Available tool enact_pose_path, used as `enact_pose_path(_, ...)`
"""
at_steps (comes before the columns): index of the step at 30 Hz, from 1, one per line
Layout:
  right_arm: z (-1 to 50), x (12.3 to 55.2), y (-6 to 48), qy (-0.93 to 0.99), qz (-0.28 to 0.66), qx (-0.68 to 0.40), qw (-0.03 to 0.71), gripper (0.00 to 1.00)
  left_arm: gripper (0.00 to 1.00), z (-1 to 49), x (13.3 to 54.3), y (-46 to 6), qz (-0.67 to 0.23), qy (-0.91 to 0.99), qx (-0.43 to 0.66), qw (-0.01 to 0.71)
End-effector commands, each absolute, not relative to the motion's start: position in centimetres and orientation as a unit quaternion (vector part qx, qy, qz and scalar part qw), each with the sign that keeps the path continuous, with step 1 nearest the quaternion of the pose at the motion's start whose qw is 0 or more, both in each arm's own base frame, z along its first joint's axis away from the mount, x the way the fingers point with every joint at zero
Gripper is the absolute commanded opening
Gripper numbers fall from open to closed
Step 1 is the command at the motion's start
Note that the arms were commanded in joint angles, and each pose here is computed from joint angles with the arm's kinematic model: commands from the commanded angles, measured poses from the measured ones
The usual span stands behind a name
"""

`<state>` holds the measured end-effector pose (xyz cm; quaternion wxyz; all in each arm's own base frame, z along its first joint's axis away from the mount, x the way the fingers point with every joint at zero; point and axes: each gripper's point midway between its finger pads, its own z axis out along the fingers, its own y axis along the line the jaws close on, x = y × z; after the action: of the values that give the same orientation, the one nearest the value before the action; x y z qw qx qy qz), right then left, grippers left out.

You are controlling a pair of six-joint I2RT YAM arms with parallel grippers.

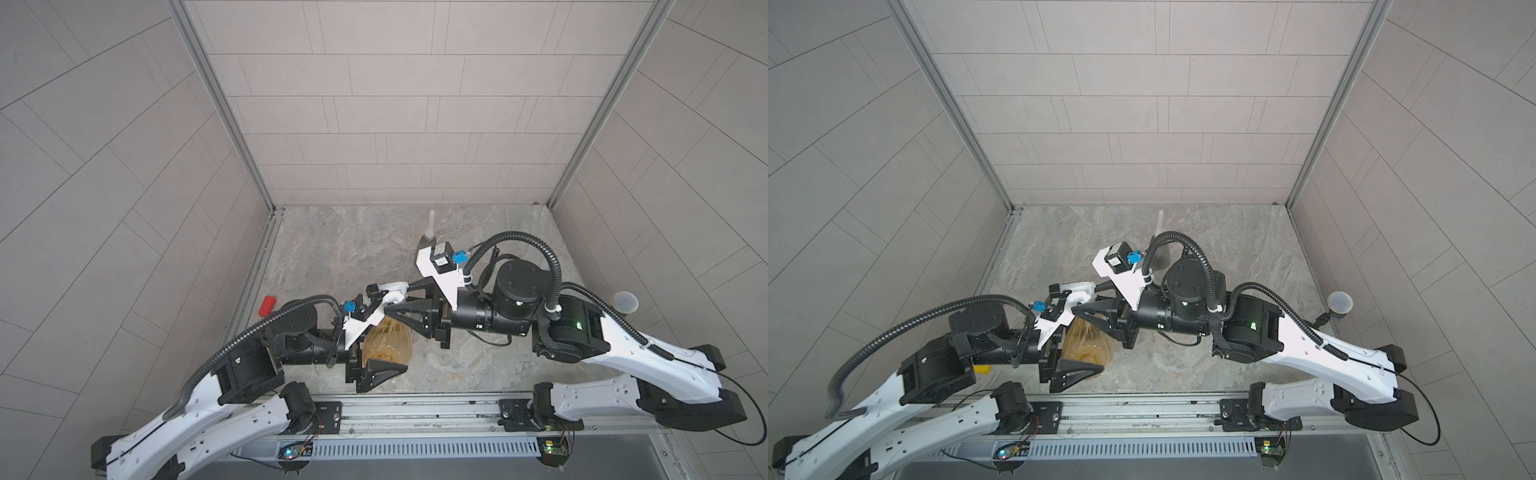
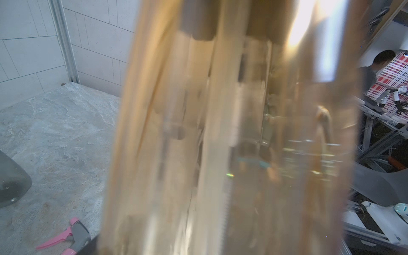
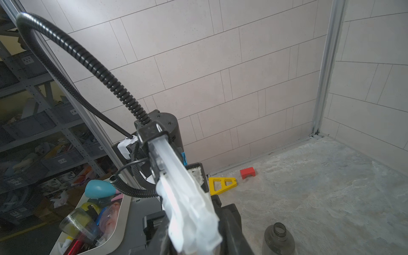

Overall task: Attach spray nozzles to spray bottles
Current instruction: Place the spray bottle at the center of the board.

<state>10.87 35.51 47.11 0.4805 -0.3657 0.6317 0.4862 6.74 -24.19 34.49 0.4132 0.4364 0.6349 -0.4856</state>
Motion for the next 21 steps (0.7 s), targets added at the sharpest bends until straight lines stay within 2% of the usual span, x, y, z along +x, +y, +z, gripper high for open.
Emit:
enact_pose_path(1,47.9,13.5,32.8,0.649,0.452,-0.305,0.531,0.06,1.0,35.6,7.8,-23.3,-0.476,0.635,0.406,0.453)
enact_pose_path(7,46.7,17.9,28.1,0.685,0.376,-0.229,0.581,0.04,1.0,34.6,9.3,-21.7,-0.438,0.667,0.366,0.479)
enact_pose_path(12,43.9,21.9,23.0,0.721,0.258,-0.173,0.619,0.04,1.0,33.9,9.8,-19.8,-0.408,0.691,0.342,0.489)
enact_pose_path(15,40.9,24.9,19.9,0.748,0.163,-0.136,0.629,0.02,1.0,34.7,9.7,-18.5,-0.411,0.683,0.321,0.512)
enact_pose_path(21,34.1,30.2,15.8,0.784,0.058,-0.063,0.615,0.01,1.0,36.2,9.9,-15.5,-0.412,0.659,0.264,0.571)
